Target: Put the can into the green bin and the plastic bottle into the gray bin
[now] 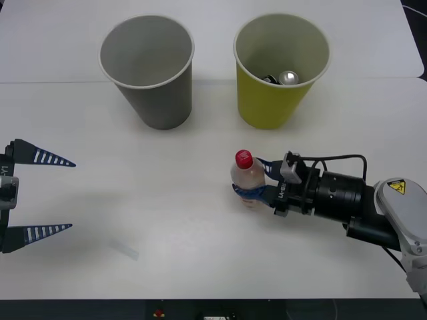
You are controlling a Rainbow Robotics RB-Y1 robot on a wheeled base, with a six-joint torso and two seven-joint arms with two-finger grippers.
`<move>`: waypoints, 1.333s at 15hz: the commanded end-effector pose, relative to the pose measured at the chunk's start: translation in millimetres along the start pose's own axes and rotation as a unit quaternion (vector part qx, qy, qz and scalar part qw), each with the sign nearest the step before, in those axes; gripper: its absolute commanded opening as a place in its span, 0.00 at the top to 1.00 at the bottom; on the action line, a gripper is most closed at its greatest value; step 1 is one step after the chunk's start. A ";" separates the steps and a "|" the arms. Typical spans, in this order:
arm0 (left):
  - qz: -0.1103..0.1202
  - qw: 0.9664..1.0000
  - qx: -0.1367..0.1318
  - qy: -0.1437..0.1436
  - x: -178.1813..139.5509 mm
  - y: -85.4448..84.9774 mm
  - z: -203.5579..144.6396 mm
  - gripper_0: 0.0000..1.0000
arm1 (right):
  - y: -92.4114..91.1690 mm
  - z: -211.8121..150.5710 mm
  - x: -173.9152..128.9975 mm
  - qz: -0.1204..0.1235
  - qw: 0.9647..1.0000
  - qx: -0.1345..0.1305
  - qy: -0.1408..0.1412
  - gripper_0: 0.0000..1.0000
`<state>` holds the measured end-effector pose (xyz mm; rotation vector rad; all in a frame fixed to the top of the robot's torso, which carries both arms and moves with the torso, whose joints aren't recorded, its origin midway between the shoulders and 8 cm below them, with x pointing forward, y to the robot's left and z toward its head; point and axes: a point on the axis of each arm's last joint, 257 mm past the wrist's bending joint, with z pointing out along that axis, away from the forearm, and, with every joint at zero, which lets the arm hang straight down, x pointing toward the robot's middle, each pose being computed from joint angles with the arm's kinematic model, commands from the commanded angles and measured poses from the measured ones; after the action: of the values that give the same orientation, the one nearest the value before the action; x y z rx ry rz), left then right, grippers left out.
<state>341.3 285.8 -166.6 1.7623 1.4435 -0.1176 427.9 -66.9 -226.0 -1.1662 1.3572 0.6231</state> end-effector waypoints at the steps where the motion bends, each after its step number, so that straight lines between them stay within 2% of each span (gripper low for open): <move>1: 0.000 1.000 0.000 0.000 0.0 0.0 0.0 0.00 | -4.2 -23.5 -13.0 -0.008 0.999 0.007 0.042 1.00; 3: 0.000 1.000 0.000 0.000 0.0 0.0 0.0 0.00 | -3.2 -37.5 -22.0 -0.013 0.997 0.017 0.074 1.00; 5: 0.000 1.000 0.000 0.000 0.0 0.0 0.0 0.00 | -0.4 -51.0 -32.2 -0.011 0.994 0.015 0.106 1.00; 9: 0.000 1.000 0.000 0.000 0.0 0.0 0.0 0.00 | 4.2 -75.6 -59.9 -0.008 0.985 0.024 0.169 1.00; 13: 0.000 1.000 0.000 0.000 0.0 0.0 0.0 0.00 | 17.4 -86.4 -88.5 0.020 0.978 0.034 0.204 1.00; 15: 0.000 1.000 0.000 0.000 0.0 0.0 0.0 0.00 | 20.6 -94.2 -101.5 0.017 0.973 0.041 0.228 1.00; 16: 0.000 1.000 0.000 0.000 0.0 0.0 0.0 0.00 | 21.8 -96.0 -109.3 0.024 0.971 0.044 0.233 1.00; 20: 0.000 1.000 0.000 0.000 0.0 0.0 0.0 0.00 | 6.7 -85.8 -161.6 0.027 0.978 0.076 0.193 1.00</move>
<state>341.3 285.8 -166.6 1.7623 1.4435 -0.1176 356.3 -100.8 -68.2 -1.1800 1.7476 0.3264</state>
